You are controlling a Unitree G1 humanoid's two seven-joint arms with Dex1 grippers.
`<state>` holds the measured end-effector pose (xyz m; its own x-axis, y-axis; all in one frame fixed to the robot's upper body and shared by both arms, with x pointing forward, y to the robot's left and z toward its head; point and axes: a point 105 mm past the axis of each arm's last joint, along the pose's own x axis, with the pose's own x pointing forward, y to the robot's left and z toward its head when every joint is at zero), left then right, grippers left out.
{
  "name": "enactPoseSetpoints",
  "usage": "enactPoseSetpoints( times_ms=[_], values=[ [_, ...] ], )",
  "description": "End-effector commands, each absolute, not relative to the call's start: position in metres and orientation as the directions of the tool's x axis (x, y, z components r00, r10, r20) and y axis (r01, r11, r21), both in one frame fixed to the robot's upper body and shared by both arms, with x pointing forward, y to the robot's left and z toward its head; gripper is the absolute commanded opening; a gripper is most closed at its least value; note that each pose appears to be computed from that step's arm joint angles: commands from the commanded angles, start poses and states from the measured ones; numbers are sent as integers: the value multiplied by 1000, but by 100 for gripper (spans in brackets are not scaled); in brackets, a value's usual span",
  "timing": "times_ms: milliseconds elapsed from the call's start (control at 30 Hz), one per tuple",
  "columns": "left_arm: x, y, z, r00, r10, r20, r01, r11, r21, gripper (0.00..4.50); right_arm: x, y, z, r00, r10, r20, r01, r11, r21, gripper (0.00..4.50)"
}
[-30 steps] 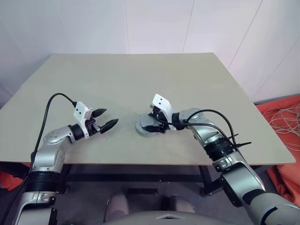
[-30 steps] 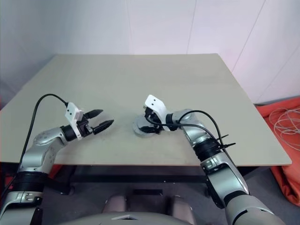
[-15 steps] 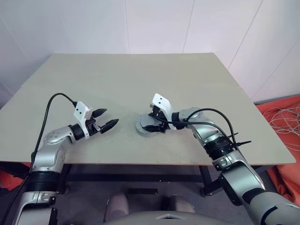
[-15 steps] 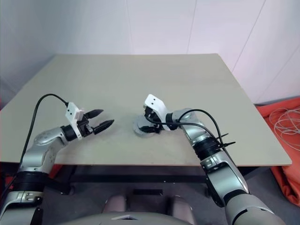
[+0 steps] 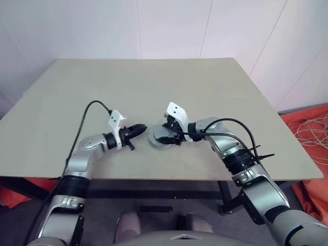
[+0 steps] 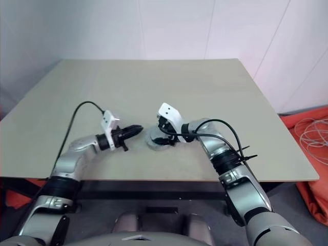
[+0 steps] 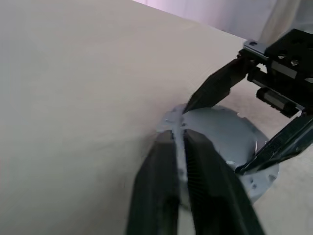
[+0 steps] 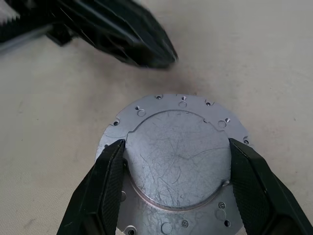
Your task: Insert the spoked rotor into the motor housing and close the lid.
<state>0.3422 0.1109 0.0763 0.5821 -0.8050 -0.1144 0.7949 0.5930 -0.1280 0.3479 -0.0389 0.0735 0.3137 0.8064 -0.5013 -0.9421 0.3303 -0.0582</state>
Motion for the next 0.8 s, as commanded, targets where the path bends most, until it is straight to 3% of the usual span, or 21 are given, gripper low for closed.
enactPoseSetpoints(
  times_ms=[33, 700, 800],
  values=[
    [351, 109, 81, 590, -800, -104, 796, 599, -91, 0, 346, -42, 66, 303, 791, -531, -942, 332, -42, 315],
    [347, 88, 51, 518, -825, -226, 824, 552, -127, 0, 342, -40, 68, 279, 801, -530, -950, 310, -31, 315],
    [346, 86, 53, 512, -829, -224, 828, 546, -130, 0, 340, -40, 69, 268, 805, -529, -953, 303, -22, 418]
  ],
)
